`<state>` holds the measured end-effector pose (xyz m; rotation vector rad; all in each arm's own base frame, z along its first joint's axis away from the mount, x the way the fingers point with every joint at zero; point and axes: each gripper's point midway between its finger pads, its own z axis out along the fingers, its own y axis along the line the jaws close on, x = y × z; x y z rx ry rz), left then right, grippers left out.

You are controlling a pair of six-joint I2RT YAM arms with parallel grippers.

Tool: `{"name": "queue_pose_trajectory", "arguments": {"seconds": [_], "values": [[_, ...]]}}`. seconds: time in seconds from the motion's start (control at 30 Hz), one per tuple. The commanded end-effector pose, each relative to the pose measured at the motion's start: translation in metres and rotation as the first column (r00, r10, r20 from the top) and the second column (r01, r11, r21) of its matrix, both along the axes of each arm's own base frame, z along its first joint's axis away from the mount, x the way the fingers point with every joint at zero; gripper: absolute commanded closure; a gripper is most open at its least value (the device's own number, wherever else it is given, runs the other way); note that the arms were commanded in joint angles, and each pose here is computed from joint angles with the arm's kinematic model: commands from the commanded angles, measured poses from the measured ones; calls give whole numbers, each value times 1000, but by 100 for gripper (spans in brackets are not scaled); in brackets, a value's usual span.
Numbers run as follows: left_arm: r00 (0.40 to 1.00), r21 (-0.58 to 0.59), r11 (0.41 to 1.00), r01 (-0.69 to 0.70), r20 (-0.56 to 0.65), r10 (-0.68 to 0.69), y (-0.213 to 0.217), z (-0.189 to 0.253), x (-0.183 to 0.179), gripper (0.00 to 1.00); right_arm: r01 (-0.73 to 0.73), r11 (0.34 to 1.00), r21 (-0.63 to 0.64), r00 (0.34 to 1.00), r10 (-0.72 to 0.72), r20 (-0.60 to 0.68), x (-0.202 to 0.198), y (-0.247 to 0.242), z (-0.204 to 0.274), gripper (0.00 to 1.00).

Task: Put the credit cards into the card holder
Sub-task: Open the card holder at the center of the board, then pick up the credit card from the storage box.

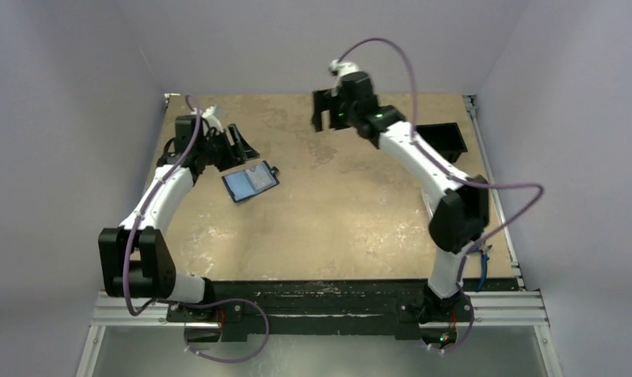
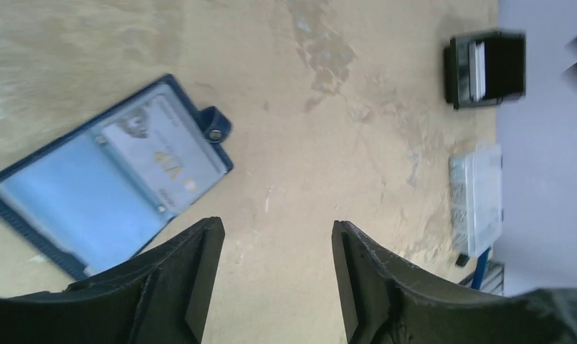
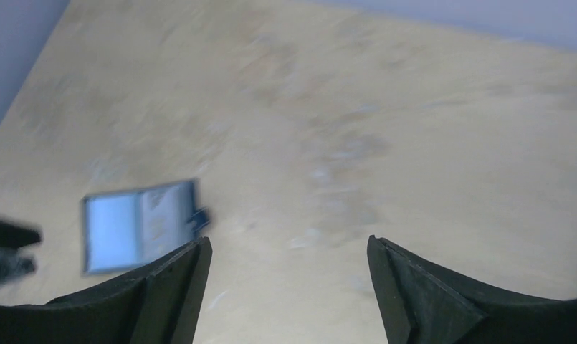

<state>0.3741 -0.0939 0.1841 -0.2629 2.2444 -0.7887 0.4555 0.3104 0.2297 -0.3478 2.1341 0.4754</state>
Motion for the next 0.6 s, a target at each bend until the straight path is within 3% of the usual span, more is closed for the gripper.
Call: {"name": "queue_pose_trajectory", "arguments": {"seconds": [0.0,0.1,0.23,0.4,0.57], "values": [[981,80,982,172,74,-178,-56,16,9,37,391,914,-106,919,-382,95,28,-156,30,10],[954,119,956,269,101,-281,-92,19,5,35,527,850,2,849,-526,45,28,-229,42,6],[939,184,931,315,86,-334,-103,3,0,34,579,805,132,815,-576,-60,25,-281,40,1],[931,157,926,343,74,-358,-107,-15,-13,33,437,899,-30,892,-437,-114,44,-294,4,1],[925,128,924,361,74,-372,-111,-15,-18,33,346,938,-8,918,-340,-204,64,-310,-35,1]]}}
